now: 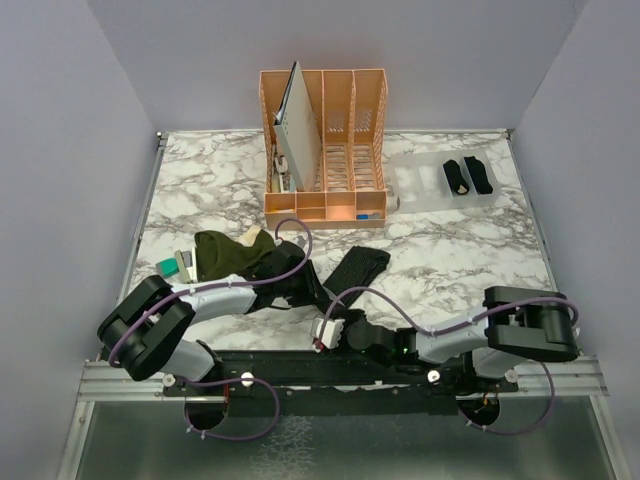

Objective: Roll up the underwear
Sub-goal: Roll the underwear to the corner of the board.

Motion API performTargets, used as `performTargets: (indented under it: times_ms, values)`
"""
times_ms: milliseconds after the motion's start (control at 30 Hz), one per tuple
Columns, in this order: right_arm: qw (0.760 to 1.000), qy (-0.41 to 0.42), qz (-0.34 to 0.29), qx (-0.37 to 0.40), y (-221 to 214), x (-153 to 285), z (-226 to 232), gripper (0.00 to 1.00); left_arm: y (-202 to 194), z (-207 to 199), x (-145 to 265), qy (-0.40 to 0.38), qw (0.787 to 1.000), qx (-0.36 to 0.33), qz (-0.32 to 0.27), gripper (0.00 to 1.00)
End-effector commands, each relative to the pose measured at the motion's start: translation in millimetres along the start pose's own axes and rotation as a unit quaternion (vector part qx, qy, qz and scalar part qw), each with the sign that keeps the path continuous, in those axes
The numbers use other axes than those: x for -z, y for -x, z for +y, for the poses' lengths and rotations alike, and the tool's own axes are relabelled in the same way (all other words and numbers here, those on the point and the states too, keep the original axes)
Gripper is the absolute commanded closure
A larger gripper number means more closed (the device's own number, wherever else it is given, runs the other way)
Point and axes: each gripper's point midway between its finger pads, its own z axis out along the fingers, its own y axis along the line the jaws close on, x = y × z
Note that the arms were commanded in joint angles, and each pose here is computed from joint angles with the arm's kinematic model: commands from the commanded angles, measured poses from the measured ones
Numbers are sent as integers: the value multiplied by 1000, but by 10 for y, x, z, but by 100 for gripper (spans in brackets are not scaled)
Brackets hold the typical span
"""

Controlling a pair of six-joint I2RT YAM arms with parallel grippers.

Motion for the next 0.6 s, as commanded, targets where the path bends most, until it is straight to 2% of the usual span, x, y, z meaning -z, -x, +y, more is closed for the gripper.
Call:
performTargets:
  times_ms: [0,200,567]
  values:
    - [995,-82,3,49,136,-83,-268,46,-380,458,45,80,994,4,71,63]
    - [992,-110,42,36,-136,-93,-266,48,-376,448,69,80,994,2,70,63]
    - [989,-103,80,-68,-446,-42,-76,53,-363,418,90,76,995,5,68,63]
